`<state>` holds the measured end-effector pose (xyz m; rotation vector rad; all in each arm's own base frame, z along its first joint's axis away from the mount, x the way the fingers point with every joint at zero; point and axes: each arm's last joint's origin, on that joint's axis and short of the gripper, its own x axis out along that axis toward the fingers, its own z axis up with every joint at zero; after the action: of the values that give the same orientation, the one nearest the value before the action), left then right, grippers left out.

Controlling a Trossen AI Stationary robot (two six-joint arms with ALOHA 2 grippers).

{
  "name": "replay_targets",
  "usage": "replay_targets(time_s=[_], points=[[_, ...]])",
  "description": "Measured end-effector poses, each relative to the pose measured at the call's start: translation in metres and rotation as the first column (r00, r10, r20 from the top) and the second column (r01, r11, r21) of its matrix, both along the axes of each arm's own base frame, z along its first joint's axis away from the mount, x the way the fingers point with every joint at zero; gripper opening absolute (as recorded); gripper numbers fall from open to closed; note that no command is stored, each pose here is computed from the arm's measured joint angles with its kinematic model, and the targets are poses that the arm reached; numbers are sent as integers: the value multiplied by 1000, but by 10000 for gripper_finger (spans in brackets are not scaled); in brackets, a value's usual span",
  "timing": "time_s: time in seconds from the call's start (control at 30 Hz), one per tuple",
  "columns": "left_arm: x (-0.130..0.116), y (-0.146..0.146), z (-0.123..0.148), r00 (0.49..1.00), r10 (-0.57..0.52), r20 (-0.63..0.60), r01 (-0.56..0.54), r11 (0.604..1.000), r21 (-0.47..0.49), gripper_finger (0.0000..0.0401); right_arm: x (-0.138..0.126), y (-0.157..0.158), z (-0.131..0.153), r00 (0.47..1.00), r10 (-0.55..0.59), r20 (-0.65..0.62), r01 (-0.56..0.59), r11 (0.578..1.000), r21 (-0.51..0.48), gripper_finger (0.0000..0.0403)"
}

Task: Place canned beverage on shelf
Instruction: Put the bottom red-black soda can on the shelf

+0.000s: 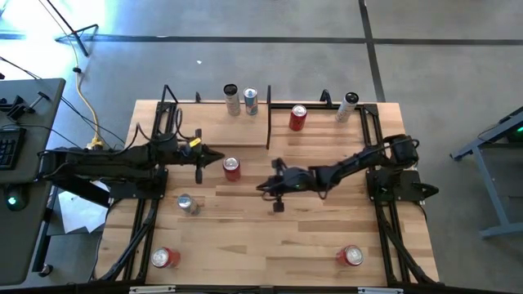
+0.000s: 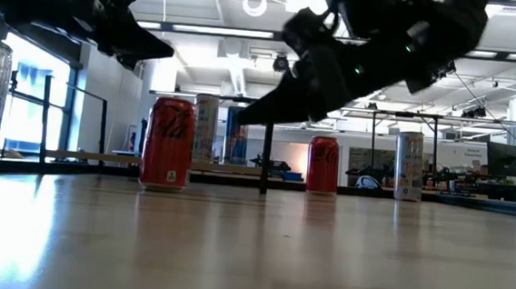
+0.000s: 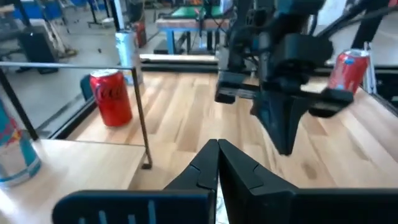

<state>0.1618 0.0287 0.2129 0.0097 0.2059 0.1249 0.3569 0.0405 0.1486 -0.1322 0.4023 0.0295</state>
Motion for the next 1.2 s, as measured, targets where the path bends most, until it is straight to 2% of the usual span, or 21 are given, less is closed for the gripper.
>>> replay_targets(time_s=[0.17, 0.4, 0.53, 0.63, 0.8, 1.2], points=[[6, -9, -3, 994, 32, -108, -31, 999, 16, 57, -15, 0, -11, 997, -13, 69, 9, 998, 68, 2], [19, -14, -8, 961, 175, -213, -175, 984, 18, 201, -16, 8, -10, 997, 33, 74, -38, 998, 58, 0], [30, -17, -8, 953, 179, -243, -188, 982, -17, 273, -15, 15, -9, 995, 67, 72, -71, 996, 57, 0], [36, -19, -8, 951, 170, -259, -182, 983, -19, 307, -16, 17, -9, 995, 74, 68, -78, 995, 57, 0], [44, -18, -12, 938, 182, -297, -192, 981, -8, 327, -16, 17, -9, 995, 74, 65, -77, 995, 55, 0], [51, -17, -21, 920, 218, -324, -226, 974, 13, 326, -16, 17, -9, 995, 74, 63, -77, 996, 54, 0]])
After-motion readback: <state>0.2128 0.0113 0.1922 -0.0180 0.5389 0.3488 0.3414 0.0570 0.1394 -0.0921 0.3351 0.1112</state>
